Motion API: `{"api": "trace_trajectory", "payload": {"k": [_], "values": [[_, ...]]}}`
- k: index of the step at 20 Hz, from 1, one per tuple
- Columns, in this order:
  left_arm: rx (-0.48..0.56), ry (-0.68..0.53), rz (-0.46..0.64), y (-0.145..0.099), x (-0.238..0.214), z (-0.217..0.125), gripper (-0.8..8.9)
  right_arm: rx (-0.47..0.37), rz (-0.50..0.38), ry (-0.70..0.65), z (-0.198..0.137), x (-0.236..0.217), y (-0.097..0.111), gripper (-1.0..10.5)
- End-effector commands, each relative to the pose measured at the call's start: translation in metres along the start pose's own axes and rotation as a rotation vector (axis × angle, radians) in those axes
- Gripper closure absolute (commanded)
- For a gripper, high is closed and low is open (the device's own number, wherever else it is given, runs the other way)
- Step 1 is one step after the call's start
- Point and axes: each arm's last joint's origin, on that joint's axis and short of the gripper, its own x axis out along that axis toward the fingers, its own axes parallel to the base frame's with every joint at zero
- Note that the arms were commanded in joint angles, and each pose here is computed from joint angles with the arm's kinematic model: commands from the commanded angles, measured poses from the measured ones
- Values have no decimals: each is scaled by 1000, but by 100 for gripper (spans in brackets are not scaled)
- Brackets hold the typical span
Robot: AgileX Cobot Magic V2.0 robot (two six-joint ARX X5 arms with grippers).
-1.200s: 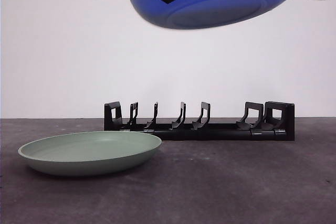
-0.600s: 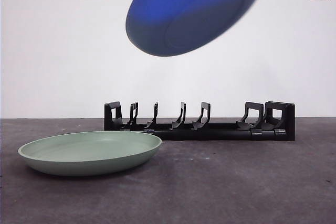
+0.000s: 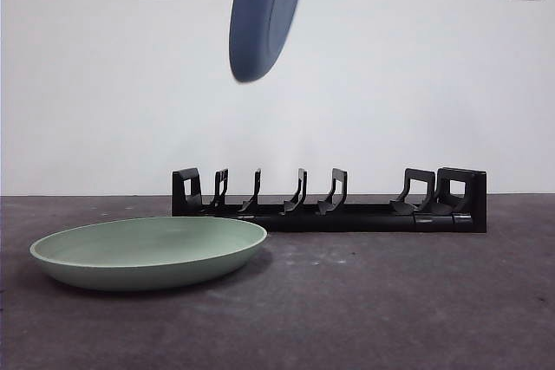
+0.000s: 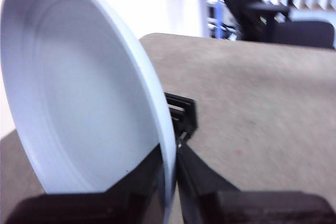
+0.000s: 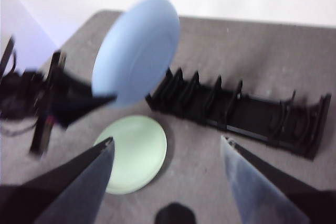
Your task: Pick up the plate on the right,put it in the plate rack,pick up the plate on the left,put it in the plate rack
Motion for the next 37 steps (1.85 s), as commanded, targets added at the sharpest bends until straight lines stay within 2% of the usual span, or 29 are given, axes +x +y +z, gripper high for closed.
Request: {"api": "trace_trajectory", "payload": {"k": [1,6,17,24,27,30,31,34,37], "values": [[-107,-16,24,12,11,-7,822,-6,3,60,-6,2,-1,600],[-124,-12,55,28,32,-25,822,3,4,157,-16,2,-1,601],[-207,39,120,60,76,-80,822,17,5,200,-20,0,-1,601],[-238,118,126,65,93,-111,822,7,6,200,-20,1,-1,603],[-242,156,181,66,95,-116,822,3,6,201,-20,1,-1,603],[-247,165,180,65,95,-117,812,1,7,202,-20,1,-1,603],[-251,177,175,65,94,-118,798,1,7,202,-20,1,-1,603],[-261,213,165,62,94,-121,581,4,6,210,-20,3,-2,603],[-262,215,163,62,93,-119,562,11,6,228,-20,6,-3,603]]}}
